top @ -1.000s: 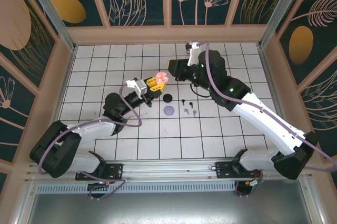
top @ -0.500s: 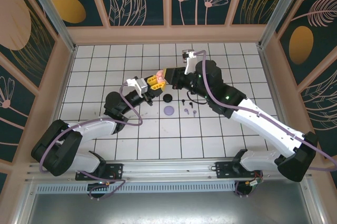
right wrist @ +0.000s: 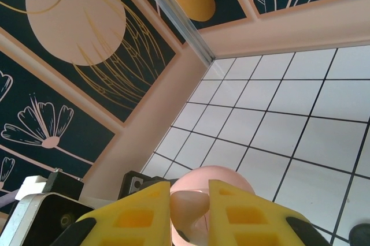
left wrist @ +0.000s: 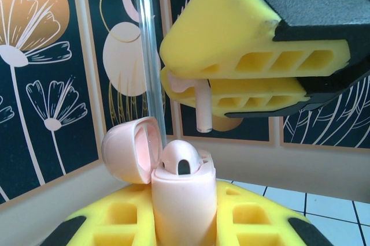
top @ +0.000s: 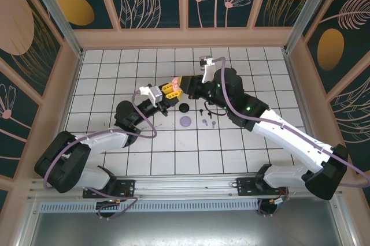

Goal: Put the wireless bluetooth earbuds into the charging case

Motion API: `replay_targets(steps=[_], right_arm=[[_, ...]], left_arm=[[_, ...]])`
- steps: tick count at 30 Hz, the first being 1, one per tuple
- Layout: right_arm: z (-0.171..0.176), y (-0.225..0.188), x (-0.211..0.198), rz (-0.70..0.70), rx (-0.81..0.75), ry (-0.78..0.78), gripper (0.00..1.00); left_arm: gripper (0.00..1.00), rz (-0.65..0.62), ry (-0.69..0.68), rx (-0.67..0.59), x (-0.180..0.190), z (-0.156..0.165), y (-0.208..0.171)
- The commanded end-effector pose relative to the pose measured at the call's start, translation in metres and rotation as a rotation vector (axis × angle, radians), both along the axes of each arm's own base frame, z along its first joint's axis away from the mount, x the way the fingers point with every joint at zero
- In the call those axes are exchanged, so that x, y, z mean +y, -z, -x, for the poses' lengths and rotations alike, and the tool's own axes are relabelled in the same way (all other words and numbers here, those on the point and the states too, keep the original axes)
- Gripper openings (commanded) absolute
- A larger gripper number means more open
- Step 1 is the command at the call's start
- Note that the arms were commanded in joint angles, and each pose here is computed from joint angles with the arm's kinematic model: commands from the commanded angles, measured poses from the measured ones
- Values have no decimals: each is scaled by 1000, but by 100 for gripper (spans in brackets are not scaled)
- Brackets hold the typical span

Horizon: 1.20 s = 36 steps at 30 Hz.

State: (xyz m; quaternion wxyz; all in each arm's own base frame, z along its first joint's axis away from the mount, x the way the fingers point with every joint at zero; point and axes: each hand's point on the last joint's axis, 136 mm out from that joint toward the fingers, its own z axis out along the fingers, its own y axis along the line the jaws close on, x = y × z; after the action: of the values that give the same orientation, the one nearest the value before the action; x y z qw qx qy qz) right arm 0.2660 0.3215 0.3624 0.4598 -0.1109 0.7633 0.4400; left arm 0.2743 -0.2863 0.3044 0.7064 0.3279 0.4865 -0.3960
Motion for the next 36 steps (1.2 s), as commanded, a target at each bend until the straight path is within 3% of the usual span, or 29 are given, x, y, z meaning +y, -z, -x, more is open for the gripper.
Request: replay_targets(steps=[1,24,36], right_arm=[[-2,-4,4,-23,-17,4,18],[-6,35,4,72,27,14,18],[-9,35,0,81,25,44,31]], left_arm=[[0,49,28,-53,-3,7,-22],[0,60,35,-72,-3,8,-32],[0,51,41,-55,-6,6,-26]])
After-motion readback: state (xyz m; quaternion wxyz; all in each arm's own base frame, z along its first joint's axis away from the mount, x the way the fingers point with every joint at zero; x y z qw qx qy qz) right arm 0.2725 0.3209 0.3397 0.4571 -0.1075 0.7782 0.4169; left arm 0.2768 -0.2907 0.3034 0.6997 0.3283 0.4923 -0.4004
